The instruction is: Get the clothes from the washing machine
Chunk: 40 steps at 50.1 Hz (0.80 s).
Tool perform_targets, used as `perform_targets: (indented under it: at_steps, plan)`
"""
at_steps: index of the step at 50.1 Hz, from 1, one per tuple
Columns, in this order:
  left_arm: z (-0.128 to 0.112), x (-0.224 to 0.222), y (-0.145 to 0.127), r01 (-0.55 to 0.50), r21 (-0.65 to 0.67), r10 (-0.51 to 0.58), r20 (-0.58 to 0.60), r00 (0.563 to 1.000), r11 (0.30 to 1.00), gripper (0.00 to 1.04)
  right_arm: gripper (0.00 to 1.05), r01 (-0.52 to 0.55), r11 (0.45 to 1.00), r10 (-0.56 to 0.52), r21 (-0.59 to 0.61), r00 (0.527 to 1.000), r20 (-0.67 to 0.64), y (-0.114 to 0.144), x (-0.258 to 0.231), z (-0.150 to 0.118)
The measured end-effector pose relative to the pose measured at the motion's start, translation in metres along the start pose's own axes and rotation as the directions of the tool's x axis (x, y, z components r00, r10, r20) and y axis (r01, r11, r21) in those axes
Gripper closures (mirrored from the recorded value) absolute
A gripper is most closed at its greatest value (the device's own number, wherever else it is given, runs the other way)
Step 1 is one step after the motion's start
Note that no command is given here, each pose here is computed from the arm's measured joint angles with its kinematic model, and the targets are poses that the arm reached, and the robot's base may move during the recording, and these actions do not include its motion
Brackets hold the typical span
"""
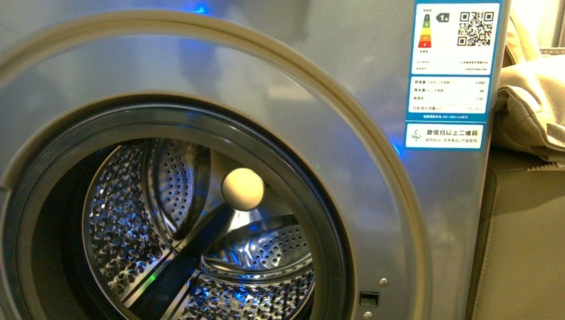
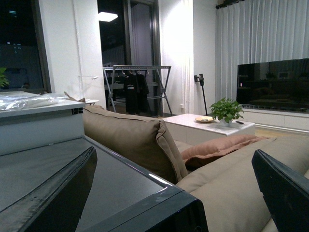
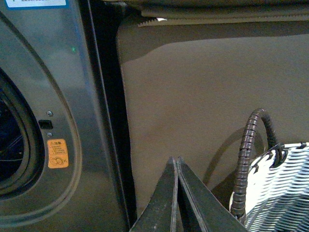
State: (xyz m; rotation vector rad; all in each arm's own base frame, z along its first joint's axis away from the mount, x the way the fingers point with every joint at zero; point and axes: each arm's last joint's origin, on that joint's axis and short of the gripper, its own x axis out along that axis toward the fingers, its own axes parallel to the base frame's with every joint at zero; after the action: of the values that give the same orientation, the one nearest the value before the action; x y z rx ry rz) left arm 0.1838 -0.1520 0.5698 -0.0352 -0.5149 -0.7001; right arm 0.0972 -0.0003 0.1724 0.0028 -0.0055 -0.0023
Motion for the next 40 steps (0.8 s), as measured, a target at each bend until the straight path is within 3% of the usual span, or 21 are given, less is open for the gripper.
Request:
perform_targets:
  at_steps: [10,11,12,13,15,18,29,40]
  plan:
    - [0.0,0.0,0.0,0.001,0.0,-0.001,0.0,1.0,1.0,0.07,1.02,0.0,1.0,0.0,0.0,1.0,-0.008,0.0,0.0,-0.008]
    - [0.0,0.001,-0.001,-0.025,-0.004,0.025,-0.016,1.0,1.0,0.07,1.02,0.0,1.0,0.0,0.0,1.0,-0.008,0.0,0.0,-0.008]
    - [0.002,-0.001,-0.002,-0.138,-0.027,0.135,-0.101,0.986,0.99,0.12,1.02,0.0,1.0,0.0,0.0,1.0,-0.008,0.0,0.0,-0.008]
    - [0.0,-0.004,0.0,-0.223,-0.024,0.215,-0.175,0.961,0.975,0.16,1.02,0.0,1.0,0.0,0.0,1.0,-0.008,0.0,0.0,-0.008]
    - [-0.02,-0.028,0.006,-0.437,0.078,0.434,-0.367,0.823,0.896,0.26,1.02,-0.003,1.0,0.003,0.0,1.0,-0.008,0.0,0.0,-0.008]
    - [-0.042,-0.056,0.013,-0.556,0.162,0.569,-0.408,0.715,0.815,0.37,1.02,0.002,1.0,-0.002,0.0,1.0,-0.008,0.0,0.0,-0.008]
    - [-0.1,-0.145,0.024,-0.618,0.182,0.634,-0.383,0.672,0.765,0.71,1.02,0.0,1.0,0.0,0.0,1.0,-0.008,0.0,0.0,-0.008]
    - [-0.167,-0.208,0.024,-0.604,0.186,0.619,-0.417,0.665,0.775,1.02,1.02,0.0,1.0,0.0,0.0,1.0,-0.008,0.0,0.0,-0.008]
